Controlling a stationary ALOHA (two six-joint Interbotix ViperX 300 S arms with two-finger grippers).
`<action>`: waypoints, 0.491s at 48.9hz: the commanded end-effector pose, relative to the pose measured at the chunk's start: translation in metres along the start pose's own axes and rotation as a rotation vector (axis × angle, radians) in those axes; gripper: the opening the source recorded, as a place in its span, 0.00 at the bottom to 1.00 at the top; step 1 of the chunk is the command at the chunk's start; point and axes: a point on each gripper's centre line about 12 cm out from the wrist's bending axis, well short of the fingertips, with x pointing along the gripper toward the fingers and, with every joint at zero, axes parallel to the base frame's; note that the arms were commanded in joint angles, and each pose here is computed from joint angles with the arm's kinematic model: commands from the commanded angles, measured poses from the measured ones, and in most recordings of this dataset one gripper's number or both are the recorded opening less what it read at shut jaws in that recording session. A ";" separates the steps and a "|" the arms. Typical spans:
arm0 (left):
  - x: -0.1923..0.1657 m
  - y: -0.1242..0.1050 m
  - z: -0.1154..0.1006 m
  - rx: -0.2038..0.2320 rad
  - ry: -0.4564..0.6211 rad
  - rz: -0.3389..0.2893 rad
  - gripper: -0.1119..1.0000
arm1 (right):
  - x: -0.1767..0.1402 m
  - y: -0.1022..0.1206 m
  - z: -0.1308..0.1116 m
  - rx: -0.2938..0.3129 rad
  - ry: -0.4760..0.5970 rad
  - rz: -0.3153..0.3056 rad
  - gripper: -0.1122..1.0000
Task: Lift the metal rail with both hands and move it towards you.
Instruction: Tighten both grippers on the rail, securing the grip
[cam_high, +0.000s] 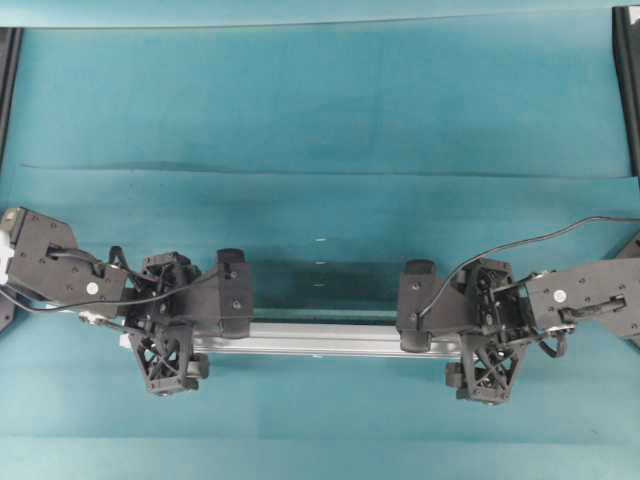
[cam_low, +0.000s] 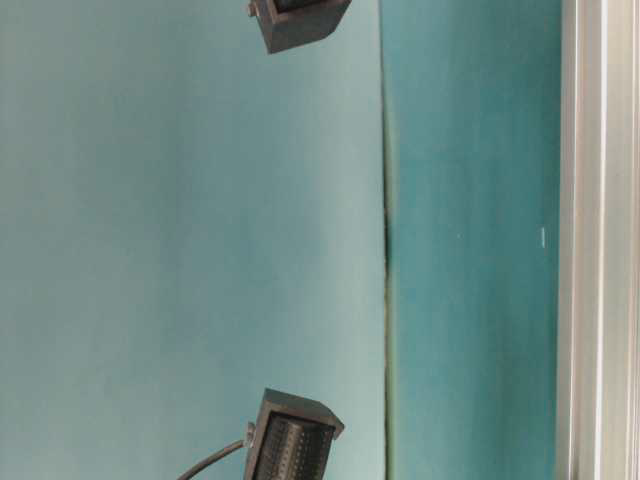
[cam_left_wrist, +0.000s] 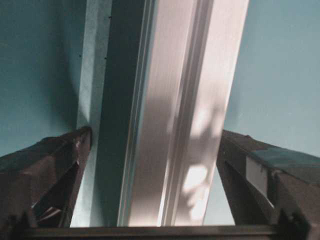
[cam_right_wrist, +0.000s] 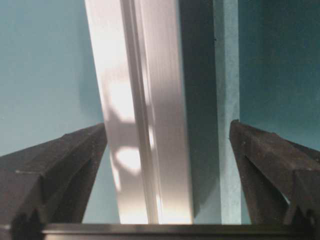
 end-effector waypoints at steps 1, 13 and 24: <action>-0.002 -0.002 0.005 0.003 -0.025 -0.007 0.95 | 0.000 0.002 0.004 0.001 -0.002 0.003 0.95; -0.003 -0.004 0.008 -0.001 -0.042 -0.013 0.45 | 0.000 0.006 0.001 0.056 0.056 0.021 0.47; -0.003 -0.004 0.009 0.004 -0.042 -0.013 0.40 | -0.001 0.006 0.003 0.060 0.050 0.026 0.47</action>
